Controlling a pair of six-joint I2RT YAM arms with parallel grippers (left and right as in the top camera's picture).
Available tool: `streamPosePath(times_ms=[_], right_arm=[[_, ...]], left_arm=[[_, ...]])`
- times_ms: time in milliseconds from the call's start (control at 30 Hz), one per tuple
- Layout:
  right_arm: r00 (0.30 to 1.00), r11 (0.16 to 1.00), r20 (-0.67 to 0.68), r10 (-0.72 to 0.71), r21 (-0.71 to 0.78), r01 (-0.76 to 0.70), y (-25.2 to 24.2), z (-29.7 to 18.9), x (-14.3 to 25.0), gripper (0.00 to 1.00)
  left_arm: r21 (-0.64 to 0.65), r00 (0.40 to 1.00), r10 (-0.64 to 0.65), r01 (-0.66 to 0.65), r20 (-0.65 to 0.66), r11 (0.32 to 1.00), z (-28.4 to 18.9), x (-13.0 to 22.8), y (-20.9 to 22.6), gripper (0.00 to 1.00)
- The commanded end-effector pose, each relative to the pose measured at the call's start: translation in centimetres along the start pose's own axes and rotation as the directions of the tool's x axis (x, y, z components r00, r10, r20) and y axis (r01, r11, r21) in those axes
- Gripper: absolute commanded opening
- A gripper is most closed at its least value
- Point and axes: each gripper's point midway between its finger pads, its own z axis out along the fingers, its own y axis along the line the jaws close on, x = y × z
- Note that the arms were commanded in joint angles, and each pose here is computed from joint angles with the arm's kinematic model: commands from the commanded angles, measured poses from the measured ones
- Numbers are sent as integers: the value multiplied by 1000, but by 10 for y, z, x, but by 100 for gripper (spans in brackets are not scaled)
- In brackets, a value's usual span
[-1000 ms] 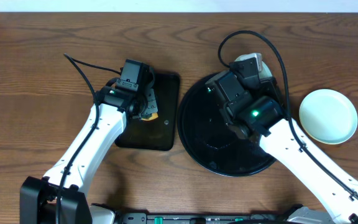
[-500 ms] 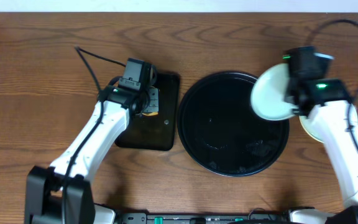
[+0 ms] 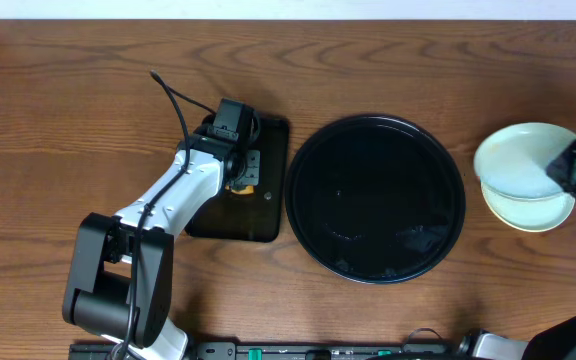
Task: Clean dirty plates on tray and stack at the side
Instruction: 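Lift the blue plate with the right gripper and stack it on the pile, then release the sponge in the tray and retract the left gripper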
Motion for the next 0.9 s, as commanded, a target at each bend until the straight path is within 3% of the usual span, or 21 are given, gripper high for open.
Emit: streamPosePath(times_ms=[0,67,167,233,367,467,600,667,800,833,867], right_arm=[[998,998,-5,62,-19,-62,-10,0,-2,1],[997,996,-8,80,-38,-81,-11,1,-5,2],[996,992,-16,90,-90,-91,-4,1,-6,27],[998,986,-29,57,-158,-61,8,0,-5,34],[998,963,-54,-17,-268,1,29,-5,3,39],[988,900,-50,-146,-422,112,59,-16,13,40],[925,672,53,-376,-671,312,115,-49,38,47],[897,629,67,-437,-690,358,127,-56,52,57],[838,670,-2,-546,-602,435,122,-51,84,73],[821,681,-24,-571,-572,457,118,-50,91,97],[804,691,-46,-592,-543,477,114,-48,97,99]], left_arm=[[-18,1000,5,-5,3,1000,-1,-1,6,21],[-18,1000,4,-4,-1,1000,-5,-1,6,38],[-16,1000,-1,1,16,1000,-17,-6,6,58],[-11,999,-3,3,42,1000,-30,-10,6,72],[4,992,-70,70,103,998,-67,-14,10,75],[11,983,-126,126,133,992,-96,-10,18,76],[18,969,-175,175,176,984,-122,-8,30,76],[12,966,-203,203,163,979,-125,-3,35,77],[-36,976,-216,218,35,975,-122,30,43,77],[-51,976,-217,216,-12,975,-122,42,44,77],[-64,975,-219,215,-50,974,-122,52,46,77]])
